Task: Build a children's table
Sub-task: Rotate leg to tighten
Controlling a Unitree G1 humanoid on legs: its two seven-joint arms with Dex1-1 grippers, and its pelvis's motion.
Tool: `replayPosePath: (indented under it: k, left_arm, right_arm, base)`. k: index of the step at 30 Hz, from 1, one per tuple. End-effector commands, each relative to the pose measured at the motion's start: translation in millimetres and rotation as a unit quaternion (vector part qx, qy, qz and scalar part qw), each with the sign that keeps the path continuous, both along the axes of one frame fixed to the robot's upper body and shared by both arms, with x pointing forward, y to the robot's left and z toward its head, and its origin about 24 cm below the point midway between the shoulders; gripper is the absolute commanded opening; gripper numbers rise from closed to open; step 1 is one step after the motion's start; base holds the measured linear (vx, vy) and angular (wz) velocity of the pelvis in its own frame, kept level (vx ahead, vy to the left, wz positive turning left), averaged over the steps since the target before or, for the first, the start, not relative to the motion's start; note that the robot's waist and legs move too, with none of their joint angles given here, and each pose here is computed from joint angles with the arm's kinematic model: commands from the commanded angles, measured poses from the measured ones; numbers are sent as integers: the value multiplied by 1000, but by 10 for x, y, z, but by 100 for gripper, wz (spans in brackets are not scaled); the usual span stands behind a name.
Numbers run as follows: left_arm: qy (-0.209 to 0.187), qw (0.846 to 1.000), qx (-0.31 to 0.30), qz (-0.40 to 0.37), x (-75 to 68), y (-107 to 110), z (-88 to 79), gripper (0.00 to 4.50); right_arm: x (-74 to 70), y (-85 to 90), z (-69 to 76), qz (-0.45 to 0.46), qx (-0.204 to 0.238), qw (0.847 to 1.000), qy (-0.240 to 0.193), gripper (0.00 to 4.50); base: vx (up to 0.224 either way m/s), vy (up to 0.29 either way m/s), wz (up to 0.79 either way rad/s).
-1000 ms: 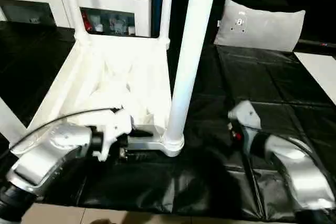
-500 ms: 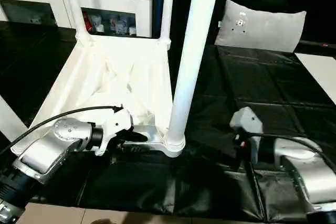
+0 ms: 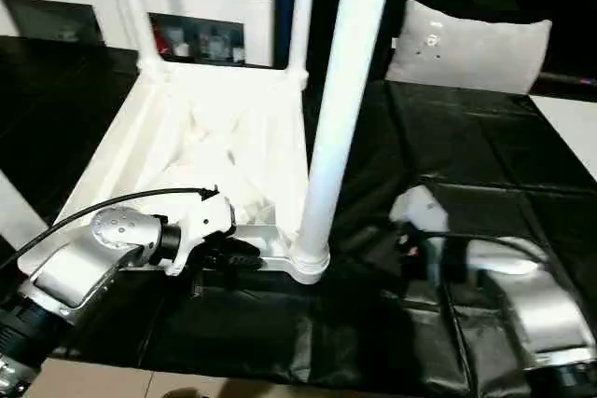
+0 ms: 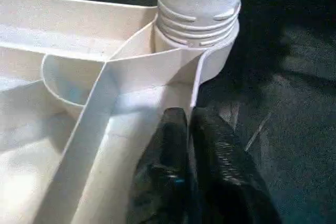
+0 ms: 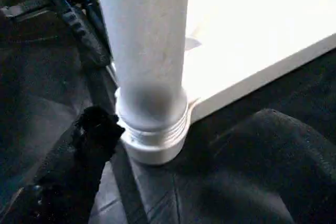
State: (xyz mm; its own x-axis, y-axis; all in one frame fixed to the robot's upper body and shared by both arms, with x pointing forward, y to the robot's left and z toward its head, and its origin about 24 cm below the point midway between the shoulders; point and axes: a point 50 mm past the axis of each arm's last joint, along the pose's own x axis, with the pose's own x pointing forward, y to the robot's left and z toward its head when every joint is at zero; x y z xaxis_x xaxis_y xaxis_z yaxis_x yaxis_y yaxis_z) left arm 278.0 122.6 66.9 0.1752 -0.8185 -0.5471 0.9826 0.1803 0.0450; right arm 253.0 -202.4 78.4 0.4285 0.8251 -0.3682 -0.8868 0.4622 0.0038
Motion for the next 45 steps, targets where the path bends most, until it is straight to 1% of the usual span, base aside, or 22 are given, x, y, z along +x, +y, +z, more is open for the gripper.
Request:
replayPosePath:
  k: [1, 2, 4, 5, 6, 8, 9, 10, 12, 14, 17, 21, 23, 27, 32, 35, 38, 39, 41, 43, 44, 45]
  left_arm:
    - [2, 1000, 14, -10, -21, 20, -2, 18]
    - [1, 1000, 14, -11, -21, 23, -1, 8]
    - [0, 1000, 16, -11, -18, 27, 5, 8]
    - [-1, 1000, 17, -12, -17, 30, 10, 0]
    - [-2, 1000, 18, -13, -15, 32, 14, 0]
    - [-4, 1000, 24, -17, -14, 40, 22, 0]
    - [-5, 999, 31, -21, -16, 48, 25, 0]
    - [-5, 999, 32, -22, -17, 49, 24, 0]
    - [-4, 999, 32, -22, -15, 48, 24, 0]
    - [-5, 999, 35, -23, -7, 48, 26, 0]
    - [-5, 999, 37, -23, -4, 51, 28, 0]
    - [-3, 999, 39, -24, -3, 56, 28, 0]
    - [-2, 999, 40, -25, -2, 59, 28, 0]
    - [2, 999, 41, -25, -5, 72, 13, 0]
    - [7, 999, 37, -17, 11, 78, 12, 0]
    - [8, 1000, 27, -3, 33, 51, 17, 0]
    - [10, 1000, 12, 17, 60, -26, 17, 0]
    - [13, 999, 1, 41, 95, -109, 10, 0]
    - [10, 998, -6, 66, 136, -189, 1, 0]
    - [11, 996, -9, 83, 162, -238, -8, 0]
    - [12, 994, -15, 106, 197, -332, -21, 0]
    - [12, 994, -15, 107, 198, -335, -22, 0]
  right_arm:
    - [33, 40, -6, 7, 3, 1000, -4, 450]
    - [35, 47, -10, 9, 6, 1000, -3, 450]
    - [46, 67, -15, 12, 11, 1000, -2, 450]
    - [56, 81, -18, 14, 14, 1000, -2, 423]
    - [67, 95, -37, 16, 19, 1000, 1, 423]
    - [94, 141, -103, 27, 31, 999, 14, 411]
    - [118, 223, -225, 45, 48, 997, 34, 397]
    - [122, 260, -272, 51, 54, 996, 42, 381]
    - [141, 323, -333, 60, 55, 996, 48, 368]
    - [185, 379, -363, 63, 51, 996, 49, 350]
    - [225, 458, -359, 75, 63, 994, 54, 323]
    - [251, 535, -371, 92, 70, 992, 56, 285]
    - [264, 552, -380, 95, 69, 992, 53, 274]
    - [264, 464, -333, 94, 68, 992, 42, 266]
    - [237, 315, -271, 107, 67, 991, 52, 263]
    - [220, 304, -285, 101, 66, 991, 52, 263]
    - [238, 331, -342, 63, 62, 995, 48, 263]
    - [301, 410, -452, 8, 57, 997, 42, 263]
    - [377, 490, -553, -52, 53, 997, 38, 263]
    - [428, 515, -578, -92, 53, 994, 34, 262]
    - [514, 548, -599, -172, 64, 982, 41, 262]
    - [517, 549, -600, -175, 65, 982, 41, 262]
  base:
    - [0, 0, 0]
    - [0, 0, 0]
    - [0, 0, 0]
    - [0, 0, 0]
    - [0, 0, 0]
    - [0, 0, 0]
    - [0, 0, 0]
    - [0, 0, 0]
    - [0, 0, 0]
    - [0, 0, 0]
    - [0, 0, 0]
    - [0, 0, 0]
    - [0, 0, 0]
    - [0, 0, 0]
    - [0, 0, 0]
    - [0, 0, 0]
    - [0, 0, 0]
    - [0, 0, 0]
    - [-26, -3, -1]
    - [-52, -5, -6]
    - [0, 0, 0]
    - [-58, 10, -5]
